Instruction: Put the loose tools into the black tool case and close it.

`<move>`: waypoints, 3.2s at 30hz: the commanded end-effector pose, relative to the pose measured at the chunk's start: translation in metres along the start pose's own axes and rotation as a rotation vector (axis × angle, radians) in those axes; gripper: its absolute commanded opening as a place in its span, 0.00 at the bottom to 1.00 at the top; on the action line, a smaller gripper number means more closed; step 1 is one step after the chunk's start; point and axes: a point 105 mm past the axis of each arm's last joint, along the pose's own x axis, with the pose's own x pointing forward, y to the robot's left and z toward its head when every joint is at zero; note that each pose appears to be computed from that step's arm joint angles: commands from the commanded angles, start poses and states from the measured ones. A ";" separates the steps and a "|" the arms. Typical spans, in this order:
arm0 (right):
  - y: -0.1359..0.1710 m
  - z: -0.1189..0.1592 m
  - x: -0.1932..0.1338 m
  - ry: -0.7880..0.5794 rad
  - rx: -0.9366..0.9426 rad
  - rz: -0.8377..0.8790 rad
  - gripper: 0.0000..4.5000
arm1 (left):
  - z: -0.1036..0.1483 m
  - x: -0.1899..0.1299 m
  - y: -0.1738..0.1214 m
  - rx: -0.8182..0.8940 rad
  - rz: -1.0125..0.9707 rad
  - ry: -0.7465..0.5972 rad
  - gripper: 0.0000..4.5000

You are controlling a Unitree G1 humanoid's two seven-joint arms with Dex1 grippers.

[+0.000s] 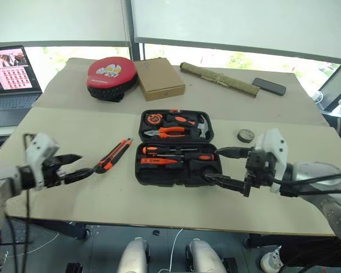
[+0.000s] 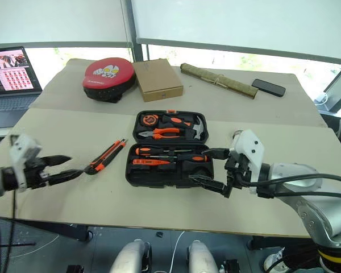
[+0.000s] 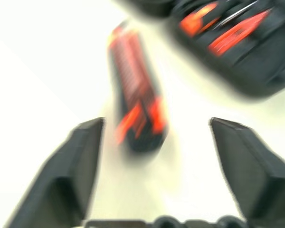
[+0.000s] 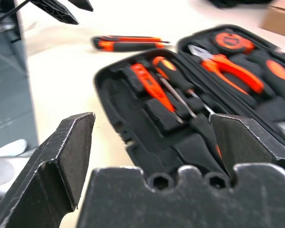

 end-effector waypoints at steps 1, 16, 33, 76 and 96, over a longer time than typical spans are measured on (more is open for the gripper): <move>-0.003 0.008 0.003 -0.022 -0.056 0.027 1.00 | 0.019 -0.009 -0.003 0.094 0.051 -0.023 1.00; 0.014 0.009 0.009 -0.063 -0.039 0.022 1.00 | 0.062 0.079 -0.013 0.160 -0.005 0.212 1.00; 0.022 0.008 0.009 -0.071 -0.031 -0.016 1.00 | 0.028 0.119 -0.002 0.170 -0.053 0.327 0.70; 0.033 -0.014 -0.006 -0.006 0.022 -0.145 1.00 | 0.077 0.161 -0.148 0.710 -0.774 0.332 0.39; 0.027 -0.012 0.001 -0.024 0.014 -0.147 1.00 | 0.120 0.151 -0.144 0.666 -0.723 0.197 1.00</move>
